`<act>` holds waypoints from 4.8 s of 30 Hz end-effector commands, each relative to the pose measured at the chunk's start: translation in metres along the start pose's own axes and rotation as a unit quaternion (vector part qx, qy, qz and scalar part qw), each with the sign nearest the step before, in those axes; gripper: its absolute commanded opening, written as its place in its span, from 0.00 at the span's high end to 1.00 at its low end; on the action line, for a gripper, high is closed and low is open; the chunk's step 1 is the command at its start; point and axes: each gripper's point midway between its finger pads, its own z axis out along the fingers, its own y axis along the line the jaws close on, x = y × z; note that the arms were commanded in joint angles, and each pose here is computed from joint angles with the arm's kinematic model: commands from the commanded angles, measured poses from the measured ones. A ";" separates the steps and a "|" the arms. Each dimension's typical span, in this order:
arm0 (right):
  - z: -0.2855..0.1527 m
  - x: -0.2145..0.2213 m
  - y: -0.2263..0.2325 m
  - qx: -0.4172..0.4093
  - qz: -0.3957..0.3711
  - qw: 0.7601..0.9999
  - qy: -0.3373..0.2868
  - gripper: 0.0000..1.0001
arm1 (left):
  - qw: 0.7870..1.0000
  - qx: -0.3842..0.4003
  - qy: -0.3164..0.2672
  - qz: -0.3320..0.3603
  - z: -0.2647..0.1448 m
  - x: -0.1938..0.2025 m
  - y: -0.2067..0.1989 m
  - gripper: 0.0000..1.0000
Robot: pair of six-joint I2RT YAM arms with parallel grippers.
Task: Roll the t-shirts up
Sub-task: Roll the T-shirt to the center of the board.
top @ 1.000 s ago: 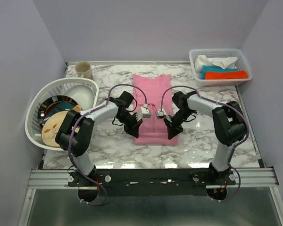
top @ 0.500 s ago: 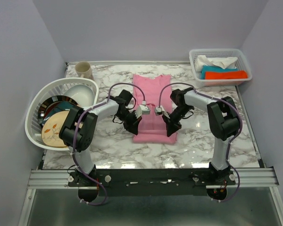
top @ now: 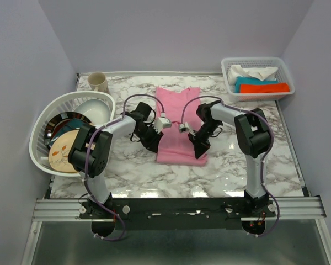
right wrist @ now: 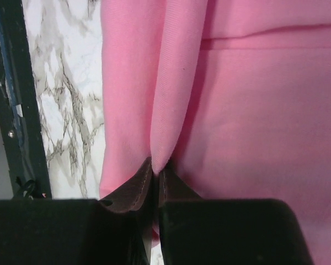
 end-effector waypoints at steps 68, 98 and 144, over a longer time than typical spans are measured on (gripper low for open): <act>-0.041 -0.013 -0.020 0.071 0.047 0.996 -0.009 0.49 | 0.895 -0.152 -0.035 0.419 0.030 0.006 -0.080 1.00; -0.020 -0.040 0.045 0.338 -0.326 0.877 -0.105 0.28 | 0.976 0.043 -0.062 0.204 0.002 -0.038 -0.087 1.00; -0.019 0.004 0.055 0.128 -0.166 0.978 0.003 0.88 | 0.976 0.208 0.035 0.045 -0.030 -0.009 -0.084 1.00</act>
